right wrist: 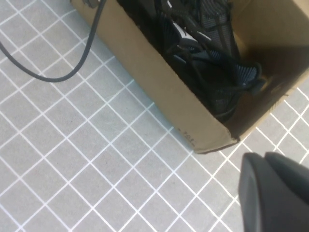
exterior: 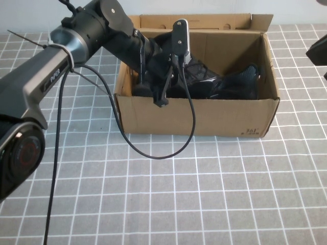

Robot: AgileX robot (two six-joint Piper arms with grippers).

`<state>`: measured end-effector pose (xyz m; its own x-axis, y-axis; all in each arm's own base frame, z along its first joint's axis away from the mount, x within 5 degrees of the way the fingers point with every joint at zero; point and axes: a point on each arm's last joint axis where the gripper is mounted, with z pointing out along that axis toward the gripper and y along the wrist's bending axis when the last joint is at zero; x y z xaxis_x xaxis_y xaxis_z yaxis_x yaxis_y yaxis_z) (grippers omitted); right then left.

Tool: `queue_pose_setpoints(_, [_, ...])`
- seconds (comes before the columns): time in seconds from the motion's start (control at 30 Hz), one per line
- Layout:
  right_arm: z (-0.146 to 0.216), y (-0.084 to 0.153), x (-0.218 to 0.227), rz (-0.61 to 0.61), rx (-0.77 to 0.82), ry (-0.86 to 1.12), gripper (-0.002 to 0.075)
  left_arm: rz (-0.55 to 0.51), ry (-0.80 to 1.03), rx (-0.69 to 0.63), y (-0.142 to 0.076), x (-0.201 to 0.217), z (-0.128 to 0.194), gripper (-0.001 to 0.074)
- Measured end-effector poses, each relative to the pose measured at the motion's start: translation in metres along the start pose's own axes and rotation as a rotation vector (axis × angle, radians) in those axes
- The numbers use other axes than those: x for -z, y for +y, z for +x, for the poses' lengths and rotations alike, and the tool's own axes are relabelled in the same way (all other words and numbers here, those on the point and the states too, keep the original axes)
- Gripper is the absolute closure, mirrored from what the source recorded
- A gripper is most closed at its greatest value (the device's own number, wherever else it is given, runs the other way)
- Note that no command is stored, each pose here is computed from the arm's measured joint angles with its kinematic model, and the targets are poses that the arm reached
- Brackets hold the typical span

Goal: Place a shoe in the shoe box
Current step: Place the shoe in the shoe box

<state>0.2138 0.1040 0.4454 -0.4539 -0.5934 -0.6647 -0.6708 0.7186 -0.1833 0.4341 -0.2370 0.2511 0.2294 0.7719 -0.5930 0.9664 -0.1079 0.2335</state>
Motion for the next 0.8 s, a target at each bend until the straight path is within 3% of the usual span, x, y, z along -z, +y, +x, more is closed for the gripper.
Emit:
queue_pose_setpoints(0.3, [-0.001,0.000,-0.001,0.003,0.014,-0.006,0.0742,-0.005,-0.002,0.001,0.000,0.000,0.000,0.0688])
queue_pose_setpoints(0.4, [-0.001,0.000,-0.001,0.003,0.014,-0.006,0.0742,-0.007,-0.018,0.023,0.001,0.000,-0.002,0.0588])
queue_pose_setpoints(0.57, [-0.001,0.000,-0.001,0.002,0.014,-0.007,0.0742,-0.032,-0.029,0.133,0.002,0.006,-0.006,0.0332])
queue_pose_setpoints(0.8, [-0.001,0.000,-0.001,0.003,0.013,-0.011,0.0742,-0.166,-0.104,0.332,0.015,0.052,-0.032,0.0272])
